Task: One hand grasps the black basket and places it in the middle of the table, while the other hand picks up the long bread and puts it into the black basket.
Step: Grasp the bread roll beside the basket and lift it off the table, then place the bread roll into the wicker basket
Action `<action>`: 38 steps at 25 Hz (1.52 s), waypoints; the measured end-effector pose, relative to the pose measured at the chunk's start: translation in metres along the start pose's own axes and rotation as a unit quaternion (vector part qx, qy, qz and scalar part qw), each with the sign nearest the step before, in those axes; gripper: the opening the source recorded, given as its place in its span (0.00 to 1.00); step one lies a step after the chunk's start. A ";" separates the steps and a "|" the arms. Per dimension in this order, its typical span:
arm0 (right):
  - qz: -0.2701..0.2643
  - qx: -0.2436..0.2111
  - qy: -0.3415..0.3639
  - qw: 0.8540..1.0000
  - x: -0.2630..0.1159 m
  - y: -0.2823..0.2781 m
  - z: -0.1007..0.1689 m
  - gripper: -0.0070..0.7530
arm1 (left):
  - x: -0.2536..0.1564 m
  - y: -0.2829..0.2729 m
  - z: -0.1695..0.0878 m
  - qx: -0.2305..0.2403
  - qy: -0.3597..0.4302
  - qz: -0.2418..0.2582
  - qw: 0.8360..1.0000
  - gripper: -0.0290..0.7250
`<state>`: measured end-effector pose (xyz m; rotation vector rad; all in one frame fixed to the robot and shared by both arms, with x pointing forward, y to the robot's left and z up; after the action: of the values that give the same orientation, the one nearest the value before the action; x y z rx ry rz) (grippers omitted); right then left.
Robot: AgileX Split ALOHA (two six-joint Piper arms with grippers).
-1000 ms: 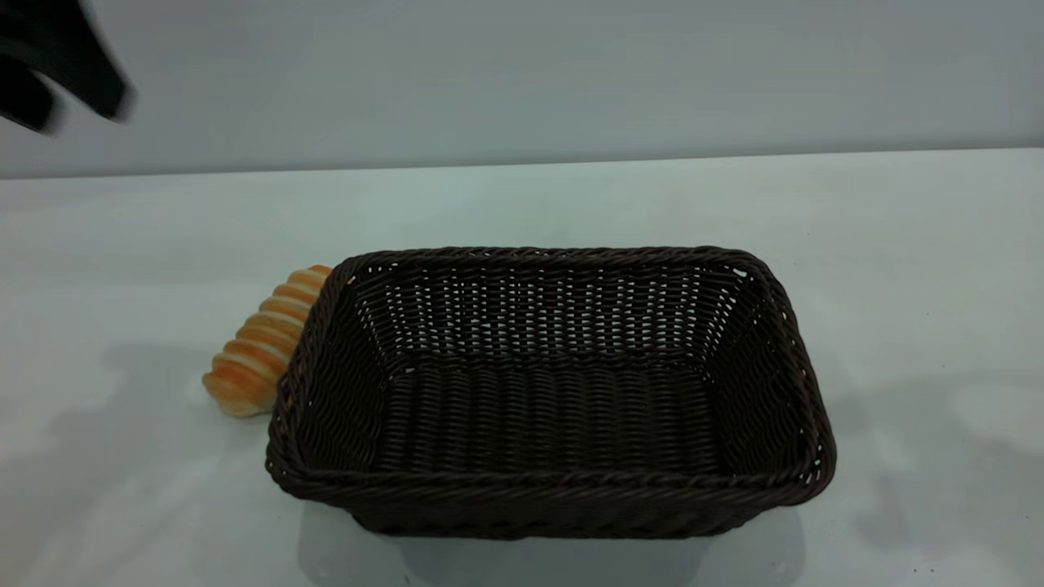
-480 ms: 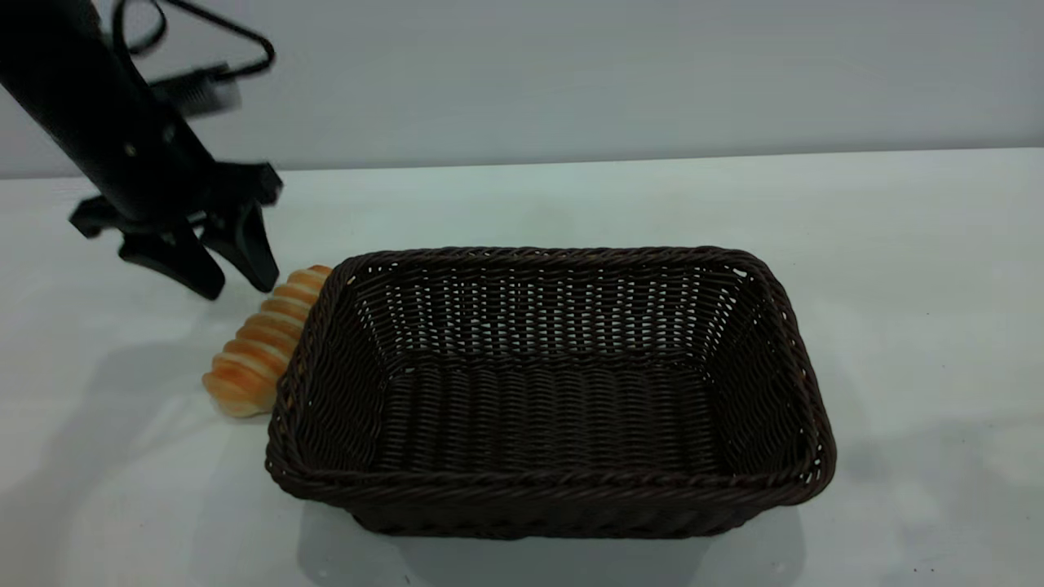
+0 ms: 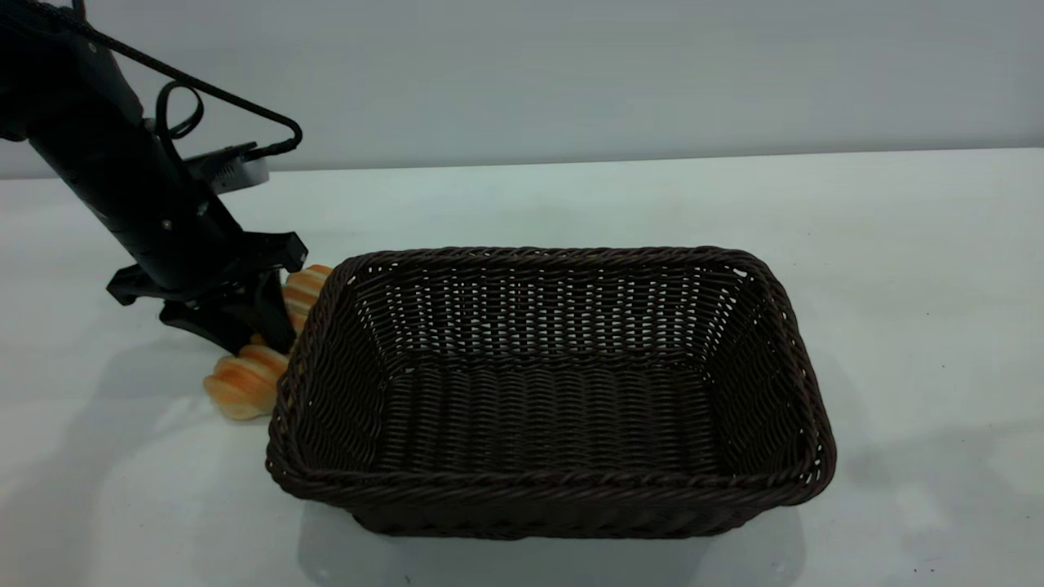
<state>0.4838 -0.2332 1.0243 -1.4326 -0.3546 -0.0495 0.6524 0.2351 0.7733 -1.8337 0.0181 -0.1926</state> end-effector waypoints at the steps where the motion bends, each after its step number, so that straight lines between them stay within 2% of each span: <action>1: 0.000 0.000 0.002 1.000 0.000 0.000 0.000 0.70 | 0.001 -0.002 0.000 -0.002 -0.002 0.002 1.000 0.26; 2: 0.001 0.000 0.002 1.000 0.000 0.000 0.000 0.70 | 0.002 -0.004 0.000 -0.006 -0.004 0.007 1.000 0.18; 4: 0.003 0.000 0.002 1.000 -0.001 0.000 0.000 0.70 | 0.006 -0.013 -0.001 -0.012 -0.002 0.009 1.000 0.12; 6: 0.005 0.000 0.003 1.000 -0.001 0.000 0.000 0.70 | 0.013 -0.031 -0.005 -0.018 0.005 0.003 1.000 0.12; 11: 0.006 0.000 0.003 1.000 -0.002 0.000 0.000 0.70 | 0.039 -0.095 -0.029 -0.024 0.060 -0.057 0.996 0.11; 14: 0.005 0.000 0.003 1.000 -0.001 0.000 0.000 0.70 | 0.039 -0.113 -0.060 -0.030 0.125 -0.066 0.989 0.11; 23: -0.001 0.000 0.003 1.000 0.000 0.000 0.000 0.70 | -0.001 -0.091 -0.171 -0.070 0.279 0.009 0.958 0.11; 29: -0.002 0.000 0.003 1.000 0.001 0.000 0.000 0.70 | -0.024 -0.079 -0.215 -0.082 0.330 0.035 0.940 0.11; 33: -0.002 0.000 0.003 1.000 0.001 0.000 0.000 0.70 | -0.032 -0.067 -0.224 -0.085 0.338 0.049 0.936 0.17; 35: -0.002 0.000 0.003 1.000 0.001 0.000 0.000 0.70 | -0.032 -0.065 -0.225 -0.086 0.335 0.051 0.937 0.24; 38: -0.002 0.000 0.003 1.000 0.001 0.000 0.000 0.70 | -0.029 -0.065 -0.226 -0.084 0.328 0.040 0.940 0.43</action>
<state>0.4844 -0.2331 1.0244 -1.4314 -0.3528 -0.0580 0.5863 0.0401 0.8899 -1.8562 0.5893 -0.7566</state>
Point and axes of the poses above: a point on each arm's last joint axis where the gripper is mounted, y pointing out along that axis toward the gripper, z along the wrist's bending axis when the last joint is at zero, x = y × z, the point moved 5 cm from there along y, pointing out along that axis toward the gripper, and after that the axes turned 4 degrees about y, right-handed, at the moved point
